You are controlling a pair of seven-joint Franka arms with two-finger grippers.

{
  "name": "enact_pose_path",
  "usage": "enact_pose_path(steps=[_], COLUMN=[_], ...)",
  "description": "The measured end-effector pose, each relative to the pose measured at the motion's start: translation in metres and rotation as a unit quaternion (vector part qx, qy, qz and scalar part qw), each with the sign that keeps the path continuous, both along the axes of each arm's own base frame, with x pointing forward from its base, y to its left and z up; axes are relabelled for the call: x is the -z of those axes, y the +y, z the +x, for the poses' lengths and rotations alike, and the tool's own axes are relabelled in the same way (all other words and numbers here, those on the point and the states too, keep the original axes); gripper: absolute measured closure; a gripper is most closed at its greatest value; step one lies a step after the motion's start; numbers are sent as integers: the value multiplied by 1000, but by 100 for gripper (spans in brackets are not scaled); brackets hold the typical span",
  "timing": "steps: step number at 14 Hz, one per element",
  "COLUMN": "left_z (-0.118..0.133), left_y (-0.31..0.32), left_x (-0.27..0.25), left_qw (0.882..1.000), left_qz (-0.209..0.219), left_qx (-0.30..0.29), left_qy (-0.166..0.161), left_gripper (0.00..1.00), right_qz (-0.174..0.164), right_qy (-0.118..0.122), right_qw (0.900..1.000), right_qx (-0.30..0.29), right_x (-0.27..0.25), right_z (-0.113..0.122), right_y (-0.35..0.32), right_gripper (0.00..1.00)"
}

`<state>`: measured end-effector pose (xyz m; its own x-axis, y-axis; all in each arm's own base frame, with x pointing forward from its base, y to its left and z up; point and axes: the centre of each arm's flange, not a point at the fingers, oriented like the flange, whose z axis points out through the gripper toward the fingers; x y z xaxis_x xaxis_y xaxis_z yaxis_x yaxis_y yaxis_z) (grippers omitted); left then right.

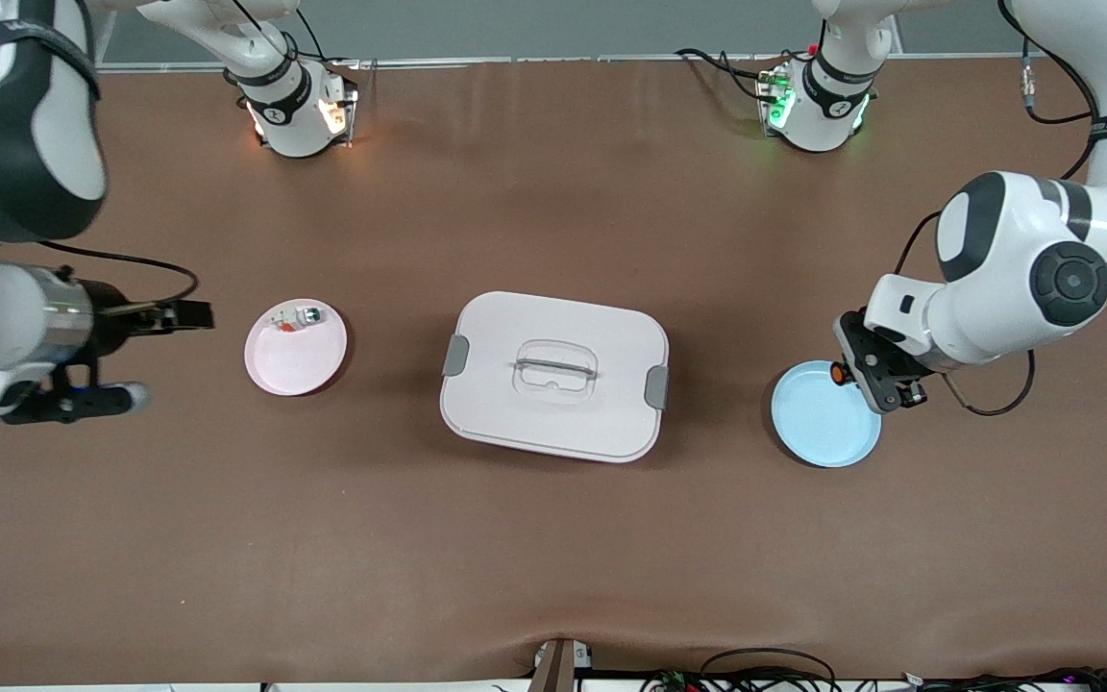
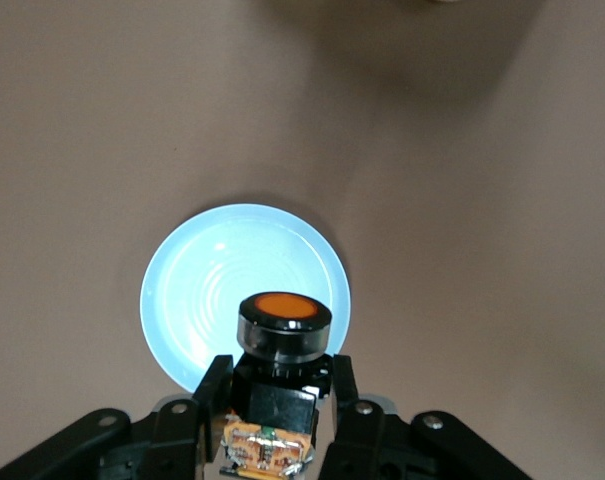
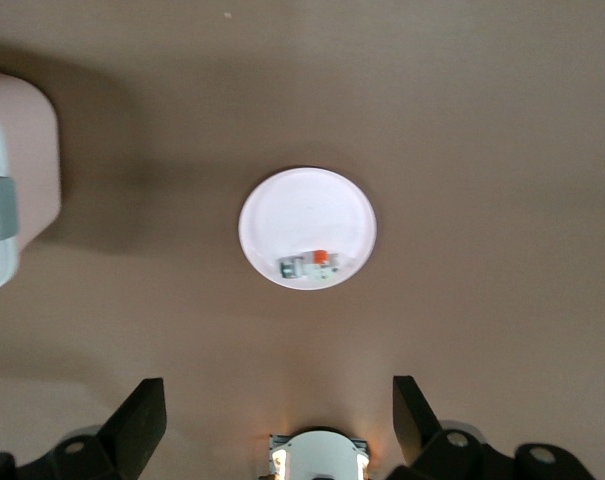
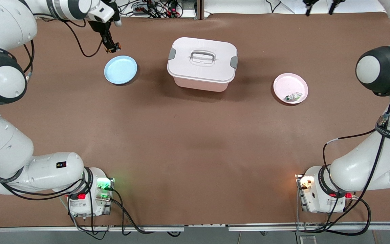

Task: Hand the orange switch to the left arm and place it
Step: 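Lower the switch onto the light-blue plate with the left gripper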

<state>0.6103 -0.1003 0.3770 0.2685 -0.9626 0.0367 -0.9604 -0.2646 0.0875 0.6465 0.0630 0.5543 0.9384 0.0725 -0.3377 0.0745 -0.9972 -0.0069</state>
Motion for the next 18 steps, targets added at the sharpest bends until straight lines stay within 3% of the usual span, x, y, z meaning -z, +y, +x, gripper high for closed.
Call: enact_pose_path(steps=[3, 7, 10, 15, 18], left_z=[-6, -3, -5, -12, -13], left_y=[6, 28, 35, 32, 32], left_x=[27, 67, 92, 124, 138], left_qw=[998, 991, 987, 979, 978], left_qz=[-8, -22, -29, -16, -17], left_qx=[58, 131, 155, 194, 196], left_qy=[-19, -26, -44, -66, -69], left_gripper=[56, 56, 56, 56, 56], right_qz=[-33, -36, -37, -12, 1], right_qy=[18, 37, 46, 40, 24], right_qw=[999, 999, 998, 998, 999], right_qx=[2, 3, 9, 38, 47], right_x=[-2, -1, -2, -5, -22], right_z=[-6, -12, -15, -13, -18], right_y=[-11, -12, -19, -54, -65], right_gripper=[0, 0, 0, 0, 0])
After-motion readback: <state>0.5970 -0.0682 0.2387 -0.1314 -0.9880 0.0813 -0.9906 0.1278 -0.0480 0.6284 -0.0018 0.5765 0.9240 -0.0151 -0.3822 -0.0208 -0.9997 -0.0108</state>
